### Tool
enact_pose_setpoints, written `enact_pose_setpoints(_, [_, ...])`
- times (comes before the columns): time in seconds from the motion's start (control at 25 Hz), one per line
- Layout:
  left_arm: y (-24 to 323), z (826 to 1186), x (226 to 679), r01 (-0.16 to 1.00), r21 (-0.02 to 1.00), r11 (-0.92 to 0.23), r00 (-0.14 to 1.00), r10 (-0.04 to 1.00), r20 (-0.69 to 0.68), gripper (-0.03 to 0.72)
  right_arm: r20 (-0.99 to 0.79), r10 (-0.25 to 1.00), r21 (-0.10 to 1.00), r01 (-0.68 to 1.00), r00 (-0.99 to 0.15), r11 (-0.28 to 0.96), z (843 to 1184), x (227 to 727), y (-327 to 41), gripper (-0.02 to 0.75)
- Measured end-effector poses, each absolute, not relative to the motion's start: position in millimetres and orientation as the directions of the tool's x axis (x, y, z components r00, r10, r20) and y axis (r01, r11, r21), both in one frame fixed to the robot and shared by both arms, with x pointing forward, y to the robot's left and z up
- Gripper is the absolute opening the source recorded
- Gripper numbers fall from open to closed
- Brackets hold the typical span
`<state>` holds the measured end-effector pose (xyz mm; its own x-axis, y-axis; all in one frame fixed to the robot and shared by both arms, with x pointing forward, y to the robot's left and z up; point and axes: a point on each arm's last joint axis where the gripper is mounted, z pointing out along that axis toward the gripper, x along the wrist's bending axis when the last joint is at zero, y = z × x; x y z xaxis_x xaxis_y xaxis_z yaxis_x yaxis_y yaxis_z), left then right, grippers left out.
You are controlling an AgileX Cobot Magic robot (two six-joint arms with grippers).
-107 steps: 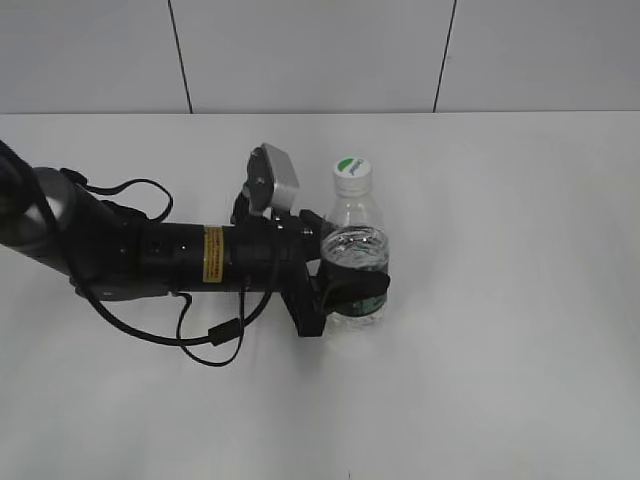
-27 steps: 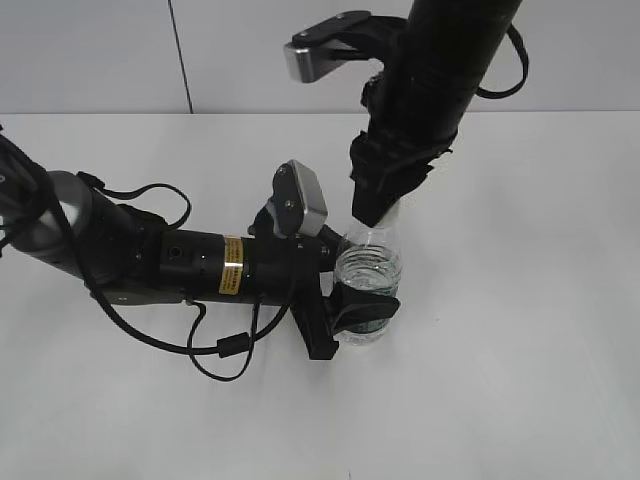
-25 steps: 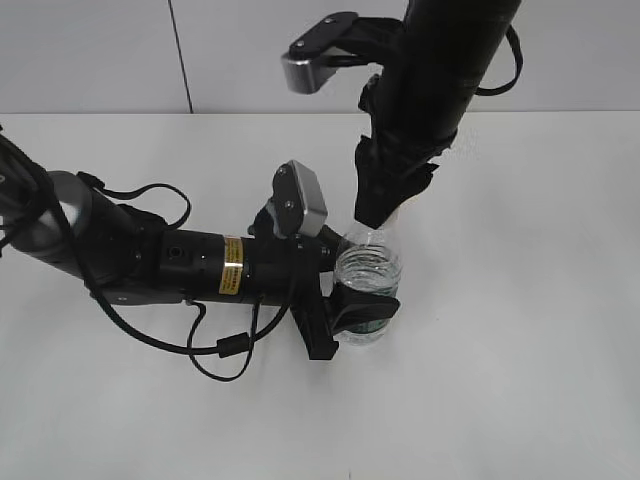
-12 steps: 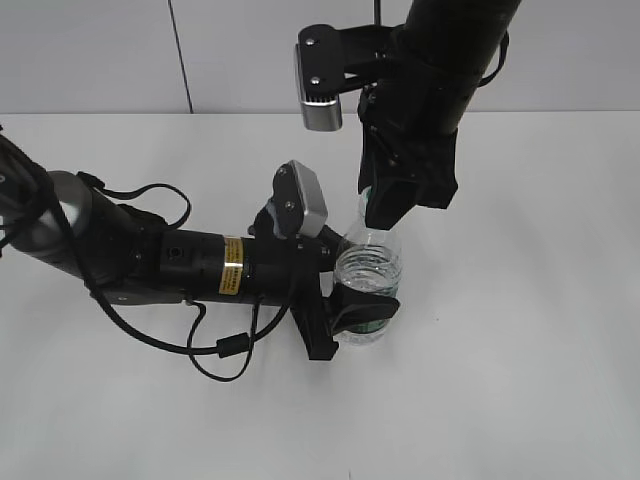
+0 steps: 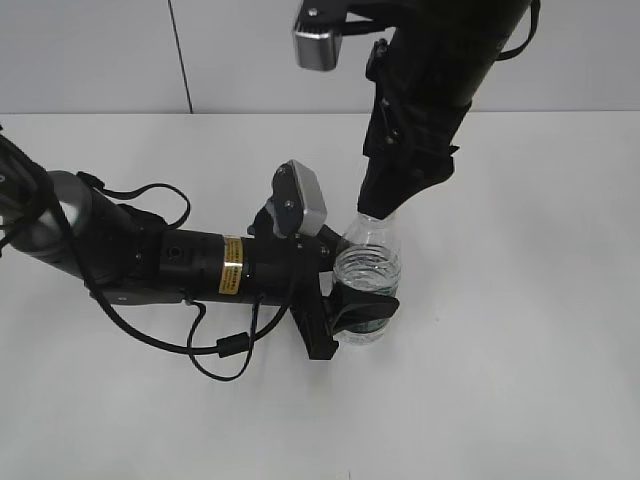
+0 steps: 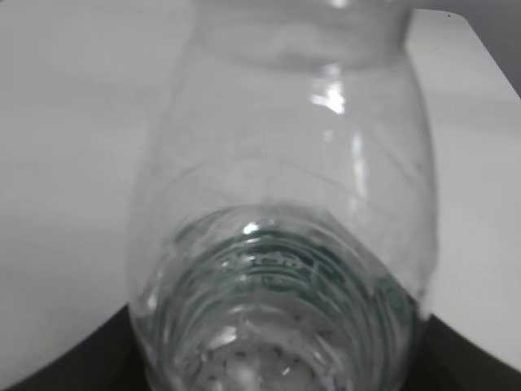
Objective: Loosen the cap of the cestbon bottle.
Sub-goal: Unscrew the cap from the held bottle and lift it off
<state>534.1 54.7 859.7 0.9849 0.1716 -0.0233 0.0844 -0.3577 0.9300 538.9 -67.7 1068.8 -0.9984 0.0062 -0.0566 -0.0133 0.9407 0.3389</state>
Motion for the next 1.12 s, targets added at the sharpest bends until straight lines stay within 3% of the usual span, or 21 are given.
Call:
enact_pose_setpoints(0.16, [54.7,859.7,534.1,0.084,0.930,-0.358,0.985,0.172,-0.023,0.406,0.072,0.355,0.349,0.357,-0.932,0.867,1073.9,536.7,-68.6,0.557])
enact_pose_setpoints(0.36, [54.7,859.7,534.1,0.085,0.930,-0.358,0.985,0.172,-0.024,0.406,0.245,0.774,0.252,0.809,-0.584,0.531,1073.8,537.0,-69.1,0.533])
enact_pose_setpoints(0.56, [54.7,859.7,534.1,0.085,0.930,-0.358,0.985,0.172,-0.024,0.406,0.256,0.851,0.212,0.886,-0.458,0.413,1072.3,538.4,-70.7,0.468])
enact_pose_setpoints(1.12, [54.7,859.7,534.1,0.085,0.930,-0.358,0.985,0.172,-0.024,0.406,0.237,0.870,0.140,0.901,-0.432,0.410,1045.2,548.2,-65.5,0.454])
